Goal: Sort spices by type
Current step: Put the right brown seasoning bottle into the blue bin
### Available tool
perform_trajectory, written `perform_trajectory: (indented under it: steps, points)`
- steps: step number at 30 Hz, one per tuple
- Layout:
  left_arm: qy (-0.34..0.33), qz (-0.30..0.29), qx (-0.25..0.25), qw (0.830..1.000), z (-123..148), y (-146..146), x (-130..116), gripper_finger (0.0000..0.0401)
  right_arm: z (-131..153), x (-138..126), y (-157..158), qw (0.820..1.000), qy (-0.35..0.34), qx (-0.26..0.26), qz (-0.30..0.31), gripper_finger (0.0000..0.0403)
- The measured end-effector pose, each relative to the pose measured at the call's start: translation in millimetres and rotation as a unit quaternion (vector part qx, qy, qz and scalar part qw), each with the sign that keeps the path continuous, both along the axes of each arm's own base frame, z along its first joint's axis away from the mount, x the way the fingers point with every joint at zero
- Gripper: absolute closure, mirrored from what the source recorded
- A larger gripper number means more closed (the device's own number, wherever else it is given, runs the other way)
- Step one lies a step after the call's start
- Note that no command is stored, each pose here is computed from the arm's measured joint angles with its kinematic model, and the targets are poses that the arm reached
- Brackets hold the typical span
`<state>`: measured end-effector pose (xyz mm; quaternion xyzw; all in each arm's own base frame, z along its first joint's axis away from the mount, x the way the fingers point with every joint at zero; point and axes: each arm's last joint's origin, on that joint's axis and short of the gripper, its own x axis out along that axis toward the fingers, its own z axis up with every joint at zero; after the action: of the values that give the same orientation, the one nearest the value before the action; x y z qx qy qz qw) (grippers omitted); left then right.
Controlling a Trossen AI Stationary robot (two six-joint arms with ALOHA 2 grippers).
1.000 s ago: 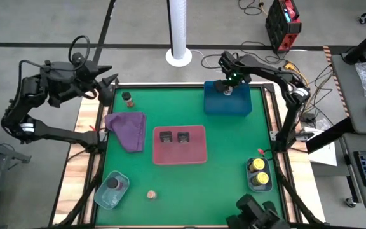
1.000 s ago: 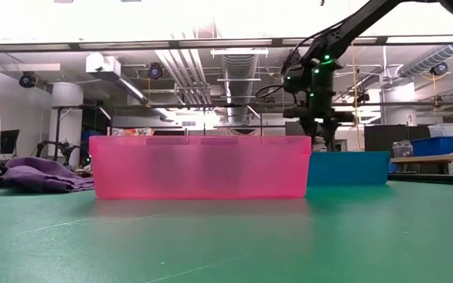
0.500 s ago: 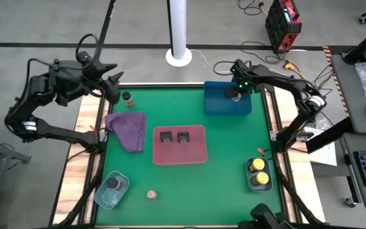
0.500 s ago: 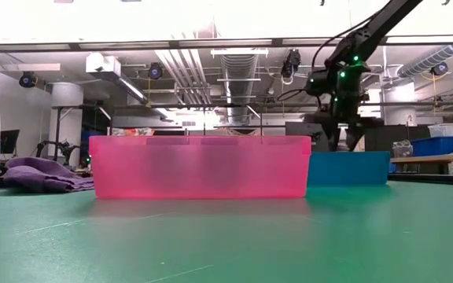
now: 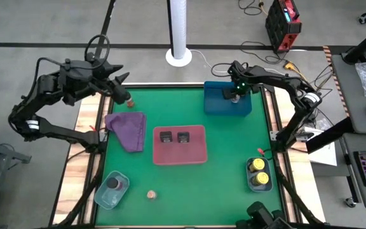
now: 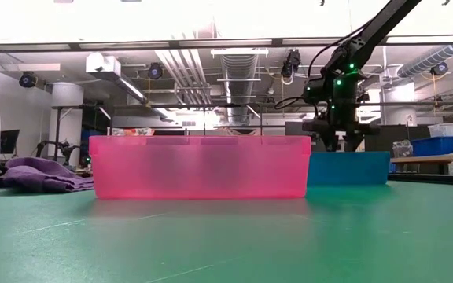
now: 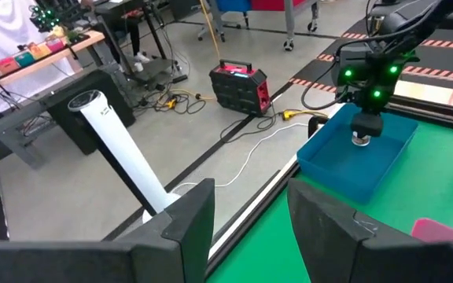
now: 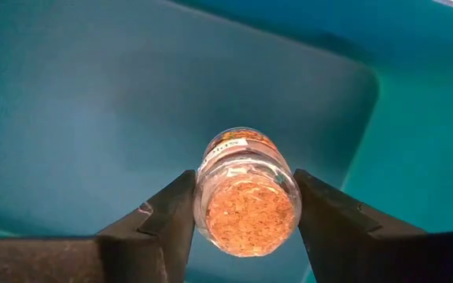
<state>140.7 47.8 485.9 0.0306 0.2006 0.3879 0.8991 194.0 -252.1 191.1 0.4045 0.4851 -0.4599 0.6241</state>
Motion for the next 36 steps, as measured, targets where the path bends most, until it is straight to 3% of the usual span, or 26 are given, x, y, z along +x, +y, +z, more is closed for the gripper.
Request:
perform_trajectory:
  steps: [6, 16, 26, 36]
  points:
    - [0.002, 0.002, -0.006, 1.0, -2, 1, 6, 0.0255, 0, 0, 0, 1.0, 0.002, -0.001, 0.007, 0.0198]
    - [0.006, 0.003, -0.009, 1.0, -4, 3, 12, 0.0255, 1, -1, 1, 1.0, 0.005, 0.0, 0.014, 0.0215]
    - [0.004, 0.004, -0.011, 1.0, -4, 3, 12, 0.0255, 22, -7, 8, 1.0, -0.011, -0.021, 0.013, 0.0212]
    - [0.005, 0.003, -0.009, 1.0, -4, 3, 12, 0.0255, 14, -4, 4, 1.0, -0.005, -0.019, 0.012, 0.0216]
